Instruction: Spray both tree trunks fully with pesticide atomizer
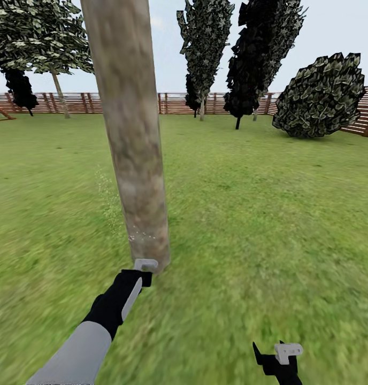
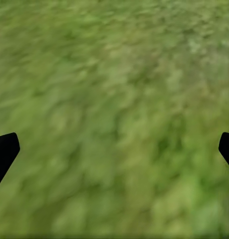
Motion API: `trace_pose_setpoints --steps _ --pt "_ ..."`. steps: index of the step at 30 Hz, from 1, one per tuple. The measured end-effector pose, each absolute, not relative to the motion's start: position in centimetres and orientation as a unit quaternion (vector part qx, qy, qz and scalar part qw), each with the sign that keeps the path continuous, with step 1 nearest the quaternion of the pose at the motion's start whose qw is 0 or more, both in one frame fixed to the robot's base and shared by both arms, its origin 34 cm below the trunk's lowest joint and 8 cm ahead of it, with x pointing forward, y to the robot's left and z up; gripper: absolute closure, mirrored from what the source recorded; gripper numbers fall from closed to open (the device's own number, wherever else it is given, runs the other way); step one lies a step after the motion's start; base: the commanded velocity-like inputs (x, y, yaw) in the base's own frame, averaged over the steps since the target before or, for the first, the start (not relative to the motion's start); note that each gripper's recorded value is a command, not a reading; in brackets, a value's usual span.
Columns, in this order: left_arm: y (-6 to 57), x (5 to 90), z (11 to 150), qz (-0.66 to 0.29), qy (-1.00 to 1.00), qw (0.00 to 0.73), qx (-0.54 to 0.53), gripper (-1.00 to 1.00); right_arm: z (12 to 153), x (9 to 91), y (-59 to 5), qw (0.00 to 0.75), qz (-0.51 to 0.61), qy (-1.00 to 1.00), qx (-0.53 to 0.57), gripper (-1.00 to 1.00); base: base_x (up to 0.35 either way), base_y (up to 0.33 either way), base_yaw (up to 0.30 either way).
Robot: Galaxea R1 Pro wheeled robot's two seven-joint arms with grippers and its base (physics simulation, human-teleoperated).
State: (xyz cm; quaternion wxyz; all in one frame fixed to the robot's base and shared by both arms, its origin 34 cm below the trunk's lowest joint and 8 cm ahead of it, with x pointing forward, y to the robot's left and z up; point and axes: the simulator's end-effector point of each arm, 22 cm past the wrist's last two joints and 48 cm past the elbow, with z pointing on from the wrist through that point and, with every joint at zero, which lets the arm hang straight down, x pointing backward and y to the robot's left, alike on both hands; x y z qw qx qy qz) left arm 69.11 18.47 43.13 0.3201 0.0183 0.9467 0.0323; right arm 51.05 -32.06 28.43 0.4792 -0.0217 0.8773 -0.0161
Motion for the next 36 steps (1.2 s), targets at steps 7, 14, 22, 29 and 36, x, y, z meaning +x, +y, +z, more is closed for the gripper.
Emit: trace_pose_setpoints --steps 7,14,22,29,36 --pt "23.0 68.8 42.3 0.063 0.948 0.312 0.011 1.00 28.4 51.1 -32.0 0.479 -0.016 0.877 -0.022 -1.00 0.000 0.000 0.000" --pt "22.0 68.6 42.0 0.052 0.949 0.310 0.011 1.00 28.4 51.0 -32.0 0.479 -0.016 0.878 -0.022 -1.00 0.000 0.000 0.000" --pt "20.9 68.5 42.1 0.045 0.950 0.308 0.013 1.00 28.4 51.0 -32.0 0.479 -0.016 0.878 -0.022 -1.00 0.000 0.000 0.000" --pt "25.6 68.4 41.8 0.078 0.949 0.306 0.007 1.00 28.4 51.0 -32.0 0.479 -0.016 0.878 -0.022 -1.00 0.029 0.000 0.000" --pt "21.6 68.9 42.7 0.051 0.947 0.318 0.014 1.00 28.4 51.0 -32.0 0.479 -0.016 0.878 -0.022 -1.00 0.177 0.000 0.000"
